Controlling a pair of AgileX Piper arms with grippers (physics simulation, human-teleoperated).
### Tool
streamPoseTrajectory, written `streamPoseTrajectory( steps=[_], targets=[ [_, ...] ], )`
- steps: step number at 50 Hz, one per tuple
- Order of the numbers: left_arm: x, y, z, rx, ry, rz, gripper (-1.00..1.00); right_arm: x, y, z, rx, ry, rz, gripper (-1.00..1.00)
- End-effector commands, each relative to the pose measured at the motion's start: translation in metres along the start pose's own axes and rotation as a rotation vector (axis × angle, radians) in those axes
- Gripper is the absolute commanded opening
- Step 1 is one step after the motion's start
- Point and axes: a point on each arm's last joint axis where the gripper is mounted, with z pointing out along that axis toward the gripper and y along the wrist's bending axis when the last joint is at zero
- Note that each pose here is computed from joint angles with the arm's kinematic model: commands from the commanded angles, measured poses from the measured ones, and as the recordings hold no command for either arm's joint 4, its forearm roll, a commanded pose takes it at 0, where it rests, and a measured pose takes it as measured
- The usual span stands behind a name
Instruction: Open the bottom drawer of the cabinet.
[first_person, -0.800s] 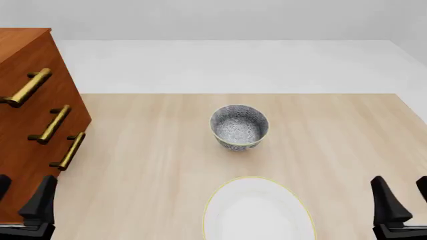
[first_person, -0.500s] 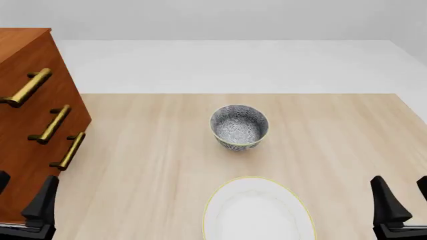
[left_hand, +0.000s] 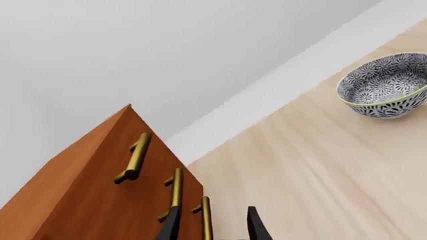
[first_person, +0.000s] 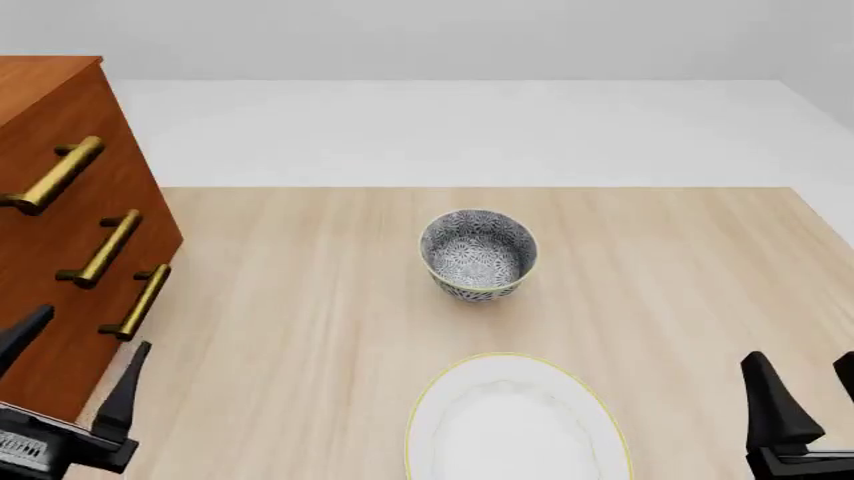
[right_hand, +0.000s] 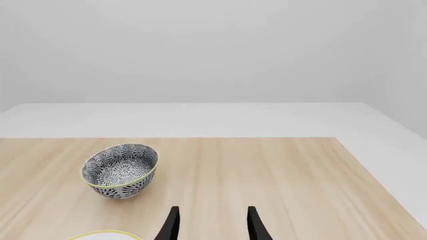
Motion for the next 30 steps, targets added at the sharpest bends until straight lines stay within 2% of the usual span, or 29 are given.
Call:
streamPoseTrajectory(
  steps=[1,3,6,7,10,12,16,22,23,25,30],
  targets=[
    [0.013,-0.008,0.015,0.028,0.047,0.207,1.00,0.000,0.000,0.000,0.000,0.001,0.001,1.00],
    [0.017,-0.011,0.019,0.036,0.053,0.271,1.00,0.000,0.000,0.000,0.000,0.000,-0.001,1.00],
    [0.018,-0.009,0.022,0.022,0.062,0.287,1.00,0.001,0.000,0.000,0.000,0.001,0.001,1.00],
    [0.017,-0.008,0.023,0.007,0.048,0.318,1.00,0.000,0.000,0.000,0.000,-0.001,-0.001,1.00],
    [0.018,-0.009,0.027,0.015,0.046,0.331,1.00,0.000,0.000,0.000,0.000,0.000,0.001,1.00],
    [0.019,-0.009,0.031,0.010,0.048,0.369,1.00,0.000,0.000,0.000,0.000,0.000,-0.001,1.00],
    [0.022,-0.012,0.038,0.026,0.059,0.379,1.00,0.000,0.000,0.000,0.000,0.000,-0.001,1.00],
    [0.030,-0.010,0.050,0.000,0.091,0.475,1.00,0.000,0.000,0.000,0.000,0.000,0.001,1.00],
    [0.030,-0.011,0.054,-0.005,0.074,0.499,1.00,0.000,0.000,0.000,0.000,-0.001,-0.001,1.00],
    [0.033,-0.011,0.055,-0.002,0.089,0.490,1.00,0.000,0.000,0.000,0.000,0.000,0.001,1.00],
    [0.041,-0.016,0.067,0.011,0.092,0.537,1.00,0.000,0.000,0.000,0.000,0.000,0.000,1.00]
  ],
)
